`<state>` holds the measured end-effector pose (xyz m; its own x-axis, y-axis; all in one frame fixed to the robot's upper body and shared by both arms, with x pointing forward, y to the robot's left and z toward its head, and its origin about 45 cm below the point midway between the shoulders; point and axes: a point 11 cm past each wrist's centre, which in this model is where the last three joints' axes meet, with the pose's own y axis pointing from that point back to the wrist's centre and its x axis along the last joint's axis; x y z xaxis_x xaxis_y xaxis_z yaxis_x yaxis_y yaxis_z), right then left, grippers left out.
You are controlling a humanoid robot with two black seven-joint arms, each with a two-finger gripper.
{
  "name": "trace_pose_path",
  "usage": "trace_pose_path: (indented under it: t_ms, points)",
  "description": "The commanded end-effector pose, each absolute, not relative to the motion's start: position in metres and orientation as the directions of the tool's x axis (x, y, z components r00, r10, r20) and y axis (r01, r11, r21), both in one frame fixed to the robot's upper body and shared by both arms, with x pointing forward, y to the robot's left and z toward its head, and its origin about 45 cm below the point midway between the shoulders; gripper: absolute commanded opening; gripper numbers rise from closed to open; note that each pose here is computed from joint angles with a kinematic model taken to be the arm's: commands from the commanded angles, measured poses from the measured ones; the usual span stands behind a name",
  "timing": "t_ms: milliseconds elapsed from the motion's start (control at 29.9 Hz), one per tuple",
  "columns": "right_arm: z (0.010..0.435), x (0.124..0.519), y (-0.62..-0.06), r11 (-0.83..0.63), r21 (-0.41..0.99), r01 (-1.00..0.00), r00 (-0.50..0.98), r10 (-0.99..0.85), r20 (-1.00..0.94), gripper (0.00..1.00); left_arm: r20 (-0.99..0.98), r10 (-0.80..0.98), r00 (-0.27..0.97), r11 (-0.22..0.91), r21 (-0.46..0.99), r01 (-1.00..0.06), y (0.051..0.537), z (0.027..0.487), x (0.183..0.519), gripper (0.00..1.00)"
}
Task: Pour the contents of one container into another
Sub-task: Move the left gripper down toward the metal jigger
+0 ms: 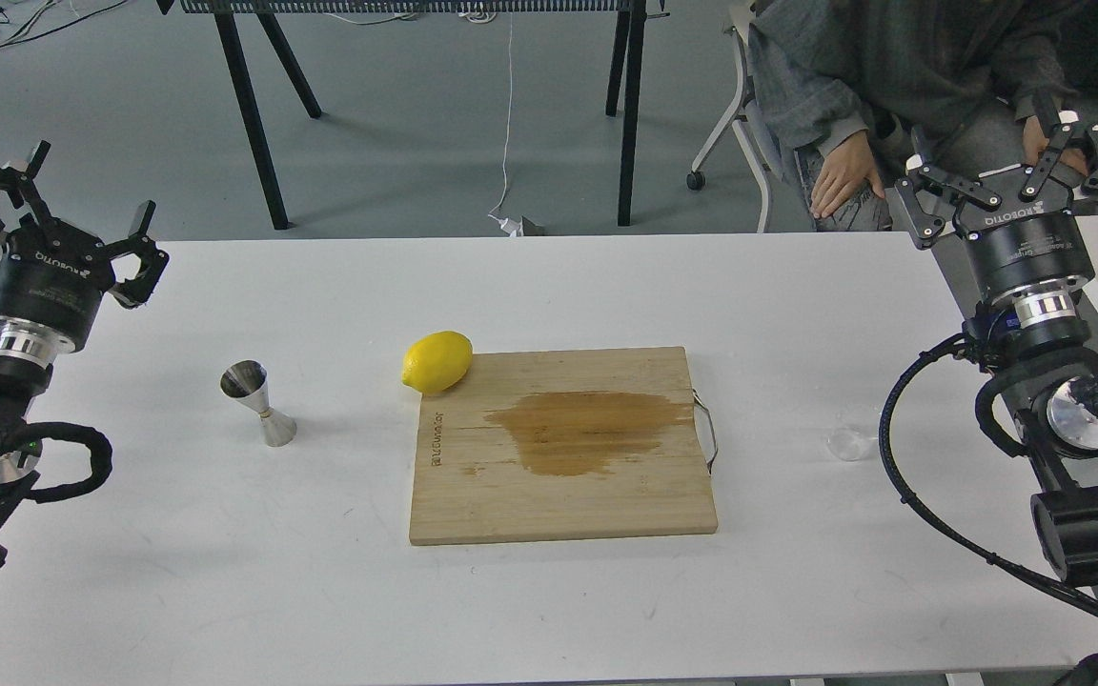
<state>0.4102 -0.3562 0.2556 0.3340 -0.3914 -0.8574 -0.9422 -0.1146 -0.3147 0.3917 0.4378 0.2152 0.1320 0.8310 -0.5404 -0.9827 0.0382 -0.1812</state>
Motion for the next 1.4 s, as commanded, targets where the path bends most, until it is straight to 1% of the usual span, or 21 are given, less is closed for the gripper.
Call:
trace_pose_path:
  t_ms: [0, 468, 535, 635, 702, 768, 869, 969, 1102, 1236, 1303, 1370]
  points:
    - [0.256, 0.410, -0.356, -0.116, -0.315, -0.942, 0.335, -0.392, -0.857, 0.99, -0.538, 0.833, 0.128, 0.035, -0.179, -0.983, 0.440, 0.215, 0.390, 1.00]
    - [0.257, 0.410, -0.356, -0.118, -0.318, -0.941, 0.338, -0.391, -0.856, 0.99, -0.544, 0.830, 0.126, 0.016, -0.201, -0.979, 0.446, 0.224, 0.394, 1.00]
    - [0.256, 0.409, -0.356, -0.117, -0.316, -0.941, 0.336, -0.391, -0.857, 0.99, -0.525, 0.842, 0.124, 0.019, -0.202, -0.979, 0.451, 0.228, 0.393, 1.00]
    - [0.256, 0.409, -0.357, -0.114, -0.316, -0.942, 0.335, -0.392, -0.857, 0.99, -0.446, 0.886, 0.126, 0.039, -0.200, -0.979, 0.464, 0.240, 0.392, 1.00]
    - [0.256, 0.409, -0.358, -0.111, -0.317, -0.942, 0.334, -0.393, -0.857, 0.99, -0.387, 0.910, 0.148, 0.072, -0.203, -0.976, 0.464, 0.249, 0.395, 1.00]
    - [0.256, 0.409, -0.358, -0.111, -0.317, -0.942, 0.334, -0.391, -0.857, 0.99, -0.296, 0.938, 0.179, 0.117, -0.215, -0.970, 0.465, 0.267, 0.402, 1.00]
    - [0.257, 0.410, -0.357, -0.111, -0.318, -0.942, 0.336, -0.390, -0.858, 0.99, -0.142, 0.965, 0.220, 0.188, -0.208, -0.960, 0.465, 0.290, 0.408, 1.00]
    - [0.258, 0.410, -0.358, -0.110, -0.322, -0.940, 0.339, -0.390, -0.856, 0.99, 0.030, 0.961, 0.275, 0.276, -0.171, -0.946, 0.457, 0.304, 0.415, 1.00]
    - [0.259, 0.409, -0.360, -0.112, -0.322, -0.940, 0.340, -0.396, -0.853, 0.99, 0.266, 0.888, 0.374, 0.407, -0.079, -0.910, 0.436, 0.313, 0.417, 1.00]
    - [0.259, 0.409, -0.360, -0.113, -0.322, -0.940, 0.340, -0.397, -0.853, 0.99, 0.398, 0.787, 0.472, 0.519, -0.012, -0.855, 0.410, 0.319, 0.408, 1.00]
    - [0.260, 0.409, -0.361, -0.113, -0.322, -0.940, 0.339, -0.398, -0.852, 0.99, 0.455, 0.730, 0.510, 0.548, 0.055, -0.834, 0.407, 0.311, 0.400, 1.00]
    - [0.260, 0.409, -0.361, -0.113, -0.322, -0.940, 0.339, -0.398, -0.852, 0.99, 0.509, 0.644, 0.571, 0.573, 0.173, -0.801, 0.403, 0.287, 0.386, 1.00]
